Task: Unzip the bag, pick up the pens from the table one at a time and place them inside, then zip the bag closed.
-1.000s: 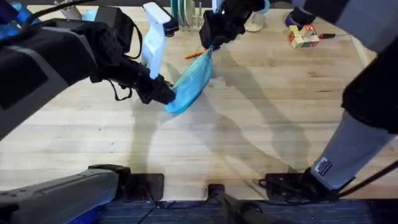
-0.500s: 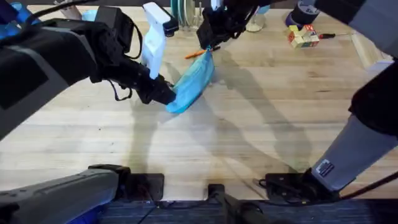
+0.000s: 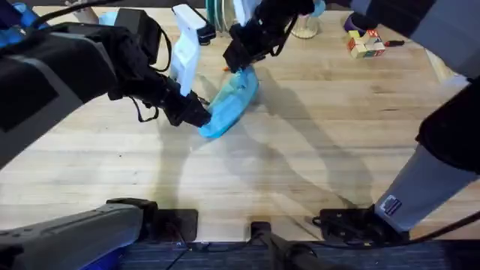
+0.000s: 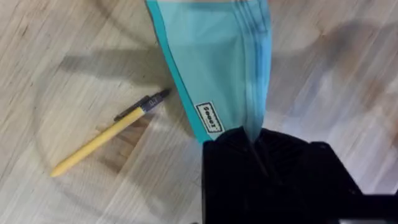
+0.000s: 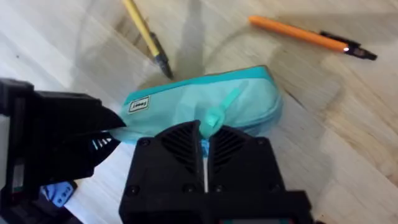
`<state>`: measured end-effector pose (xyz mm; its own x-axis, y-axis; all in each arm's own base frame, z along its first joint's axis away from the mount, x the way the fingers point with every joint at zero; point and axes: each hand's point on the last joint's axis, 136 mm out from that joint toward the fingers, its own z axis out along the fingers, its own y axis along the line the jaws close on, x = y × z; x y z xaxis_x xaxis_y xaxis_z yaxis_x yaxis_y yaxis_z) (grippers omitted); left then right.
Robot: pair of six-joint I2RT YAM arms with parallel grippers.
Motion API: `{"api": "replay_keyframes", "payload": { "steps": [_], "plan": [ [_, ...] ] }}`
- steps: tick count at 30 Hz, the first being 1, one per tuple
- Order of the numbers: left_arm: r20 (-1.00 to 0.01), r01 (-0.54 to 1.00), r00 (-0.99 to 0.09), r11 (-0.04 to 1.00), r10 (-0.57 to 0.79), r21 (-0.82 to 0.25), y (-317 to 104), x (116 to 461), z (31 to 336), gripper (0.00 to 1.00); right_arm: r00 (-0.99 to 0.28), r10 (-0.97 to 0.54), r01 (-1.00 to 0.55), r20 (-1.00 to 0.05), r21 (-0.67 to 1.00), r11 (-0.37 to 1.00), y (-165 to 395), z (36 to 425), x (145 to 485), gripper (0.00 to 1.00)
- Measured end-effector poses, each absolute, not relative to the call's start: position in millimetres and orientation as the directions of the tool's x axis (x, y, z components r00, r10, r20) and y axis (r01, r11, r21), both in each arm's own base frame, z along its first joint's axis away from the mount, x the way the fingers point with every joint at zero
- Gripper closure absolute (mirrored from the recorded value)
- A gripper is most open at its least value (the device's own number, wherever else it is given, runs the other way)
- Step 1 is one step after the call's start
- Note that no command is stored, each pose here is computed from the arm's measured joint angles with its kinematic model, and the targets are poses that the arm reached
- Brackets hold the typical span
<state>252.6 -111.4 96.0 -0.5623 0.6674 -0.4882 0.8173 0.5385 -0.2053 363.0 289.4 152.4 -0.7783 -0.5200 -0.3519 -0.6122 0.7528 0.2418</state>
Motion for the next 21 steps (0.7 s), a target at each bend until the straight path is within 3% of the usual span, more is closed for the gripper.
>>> {"api": "replay_keyframes", "payload": {
  "steps": [12, 21],
  "plan": [
    [-0.447, 0.809, -0.577, 0.555, 0.684, -0.194, -104.1, 249.0, 91.1, 0.959, -0.664, -0.686, -0.747, -0.298, 0.204, 0.633, 303.2, 145.6, 324.5, 0.967],
    [-0.447, 0.809, -0.575, 0.558, 0.685, -0.187, -103.2, 250.5, 90.9, 0.959, -0.650, -0.708, -0.759, -0.277, 0.198, 0.620, 296.7, 143.7, 321.4, 0.967]
  ]
}}
